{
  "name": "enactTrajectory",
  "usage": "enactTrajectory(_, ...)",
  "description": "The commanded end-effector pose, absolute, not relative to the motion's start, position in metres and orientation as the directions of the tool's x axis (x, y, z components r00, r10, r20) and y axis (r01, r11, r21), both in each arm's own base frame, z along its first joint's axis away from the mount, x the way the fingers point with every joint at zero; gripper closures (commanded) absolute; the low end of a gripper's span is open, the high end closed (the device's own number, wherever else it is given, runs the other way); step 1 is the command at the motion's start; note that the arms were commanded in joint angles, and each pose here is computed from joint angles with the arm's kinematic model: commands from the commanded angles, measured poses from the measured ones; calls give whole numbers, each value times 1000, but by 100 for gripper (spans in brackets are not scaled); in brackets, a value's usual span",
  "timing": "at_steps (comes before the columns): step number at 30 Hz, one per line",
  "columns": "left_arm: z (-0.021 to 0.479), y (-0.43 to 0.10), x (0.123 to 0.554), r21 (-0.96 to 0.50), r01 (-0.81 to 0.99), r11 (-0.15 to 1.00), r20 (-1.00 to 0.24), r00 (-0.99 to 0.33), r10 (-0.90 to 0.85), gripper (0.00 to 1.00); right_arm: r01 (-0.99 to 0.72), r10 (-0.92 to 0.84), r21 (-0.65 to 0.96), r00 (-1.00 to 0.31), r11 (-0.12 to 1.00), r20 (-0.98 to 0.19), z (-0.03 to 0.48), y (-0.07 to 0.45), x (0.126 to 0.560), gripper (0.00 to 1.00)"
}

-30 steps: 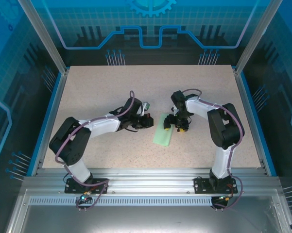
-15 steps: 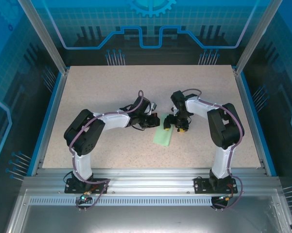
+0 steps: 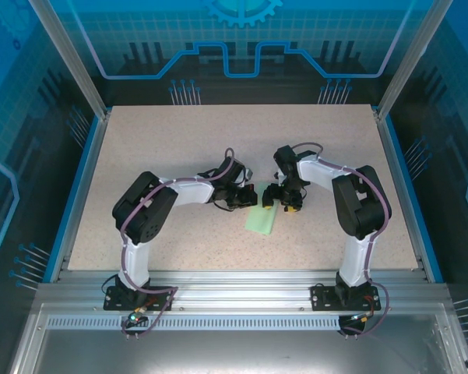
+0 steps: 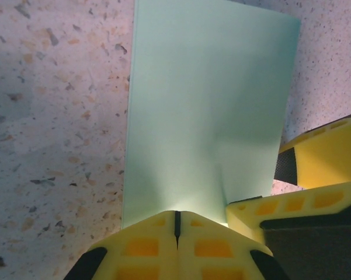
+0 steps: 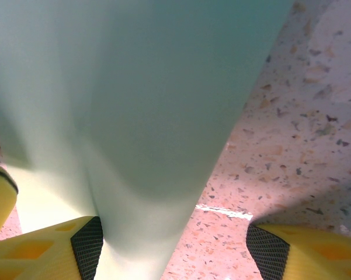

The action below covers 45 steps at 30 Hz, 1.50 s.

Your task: Fold a paper plane with a square sheet of paper (pick it up from the middle)

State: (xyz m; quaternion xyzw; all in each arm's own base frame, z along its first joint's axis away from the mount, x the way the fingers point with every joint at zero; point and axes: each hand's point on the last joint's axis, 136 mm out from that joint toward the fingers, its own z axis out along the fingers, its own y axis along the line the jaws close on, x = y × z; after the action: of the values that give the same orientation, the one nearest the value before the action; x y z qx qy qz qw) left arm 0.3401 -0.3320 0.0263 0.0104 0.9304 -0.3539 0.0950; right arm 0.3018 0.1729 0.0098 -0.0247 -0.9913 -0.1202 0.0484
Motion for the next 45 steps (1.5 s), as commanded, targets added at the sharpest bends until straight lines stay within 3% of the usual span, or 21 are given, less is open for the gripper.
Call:
enactTrajectory(1,18,-337,333,-646,72,760,-140,-990,-26,100,36,11,161,-988,986,154,-45,167,288,27)
enactTrajectory(12,-7,-324,320,-579,53,814,-108,-994,-12,100,32,8,191,-992,981,125,-35,172,294,27)
enactTrajectory(21,-18,-318,317,-555,46,831,-94,-996,-8,100,11,55,379,-993,926,-105,39,185,317,26)
enactTrajectory(25,-20,-319,317,-553,47,832,-92,-996,-4,100,-10,87,473,-979,881,-184,65,187,312,44)
enactTrajectory(32,-20,-319,318,-552,50,832,-92,-996,-1,100,-49,76,663,-984,747,-159,69,221,289,81)
enactTrajectory(37,-21,-319,317,-550,53,834,-90,-996,3,100,-18,84,676,-990,737,-117,48,224,281,88)
enactTrajectory(45,-23,-319,316,-548,53,835,-86,-996,7,100,25,92,673,-994,739,-64,20,220,274,89)
